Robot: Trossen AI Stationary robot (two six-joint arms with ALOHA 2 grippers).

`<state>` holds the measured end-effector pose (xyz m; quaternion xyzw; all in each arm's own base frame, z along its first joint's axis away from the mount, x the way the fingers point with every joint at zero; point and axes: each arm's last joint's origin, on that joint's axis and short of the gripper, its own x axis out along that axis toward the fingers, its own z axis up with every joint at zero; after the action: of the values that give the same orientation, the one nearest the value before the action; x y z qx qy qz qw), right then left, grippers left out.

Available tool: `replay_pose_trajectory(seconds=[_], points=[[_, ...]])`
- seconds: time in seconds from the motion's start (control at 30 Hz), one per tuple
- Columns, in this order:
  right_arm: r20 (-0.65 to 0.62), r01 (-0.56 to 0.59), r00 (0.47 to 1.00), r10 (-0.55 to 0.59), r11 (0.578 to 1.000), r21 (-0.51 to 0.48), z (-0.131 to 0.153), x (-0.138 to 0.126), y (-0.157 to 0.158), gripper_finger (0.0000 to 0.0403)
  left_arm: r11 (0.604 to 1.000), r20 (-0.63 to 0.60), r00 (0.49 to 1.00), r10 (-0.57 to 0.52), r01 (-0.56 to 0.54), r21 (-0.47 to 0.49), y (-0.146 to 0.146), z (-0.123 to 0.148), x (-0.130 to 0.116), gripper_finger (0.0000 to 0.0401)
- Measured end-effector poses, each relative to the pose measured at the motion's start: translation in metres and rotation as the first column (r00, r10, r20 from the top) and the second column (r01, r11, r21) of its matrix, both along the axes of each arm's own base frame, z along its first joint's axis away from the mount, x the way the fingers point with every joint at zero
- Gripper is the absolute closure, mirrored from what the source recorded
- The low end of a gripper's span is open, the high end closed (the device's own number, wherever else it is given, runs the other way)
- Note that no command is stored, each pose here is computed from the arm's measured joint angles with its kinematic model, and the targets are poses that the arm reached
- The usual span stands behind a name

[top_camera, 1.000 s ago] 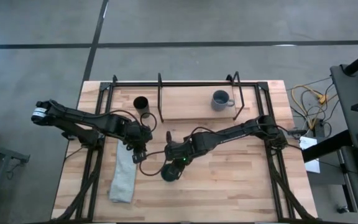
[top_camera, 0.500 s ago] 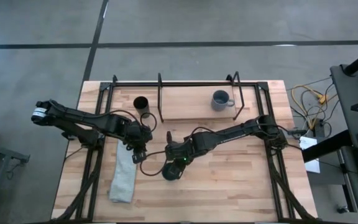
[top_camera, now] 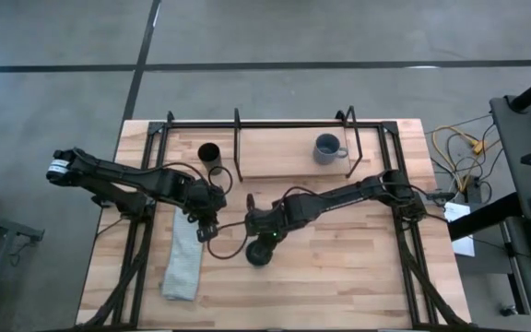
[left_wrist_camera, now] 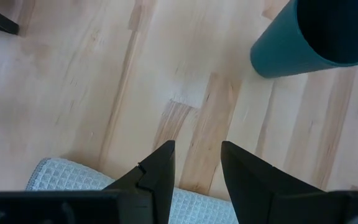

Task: Stack small to large cups/mugs on shelf
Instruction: Put the green cup on the shelf

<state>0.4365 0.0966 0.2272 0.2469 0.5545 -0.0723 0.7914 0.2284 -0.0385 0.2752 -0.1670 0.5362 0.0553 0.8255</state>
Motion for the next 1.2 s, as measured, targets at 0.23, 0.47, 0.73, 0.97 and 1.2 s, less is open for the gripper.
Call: replay_pose_trajectory(seconds=[0.23,0.47,0.73,0.97,1.2], points=[[-0.068,-0.036,0.997,0.029,0.995,-0.092,0.021,-0.007,-0.018,0.0393,1.000,0.001,1.000,0.002,-0.002,-0.001,0.000,0.000,0.000,0.0285],[-0.161,-0.043,0.987,0.001,0.964,-0.261,0.050,-0.016,-0.049,0.0394,1.000,0.000,1.000,0.002,-0.002,-0.001,0.000,0.000,0.000,0.0285],[-0.186,0.017,0.978,-0.095,0.923,-0.384,0.087,-0.026,-0.099,0.0394,1.000,-0.001,1.000,0.002,-0.002,-0.001,0.000,0.000,0.000,0.0285],[-0.248,0.054,0.954,-0.171,0.907,-0.418,0.102,-0.040,-0.158,0.0394,1.000,-0.002,1.000,0.002,-0.002,-0.001,0.000,0.000,0.000,0.0285],[-0.243,0.125,0.938,-0.245,0.897,-0.423,0.107,-0.052,-0.212,0.0394,1.000,-0.004,1.000,0.001,-0.001,0.000,0.000,-0.001,0.000,0.0285]])
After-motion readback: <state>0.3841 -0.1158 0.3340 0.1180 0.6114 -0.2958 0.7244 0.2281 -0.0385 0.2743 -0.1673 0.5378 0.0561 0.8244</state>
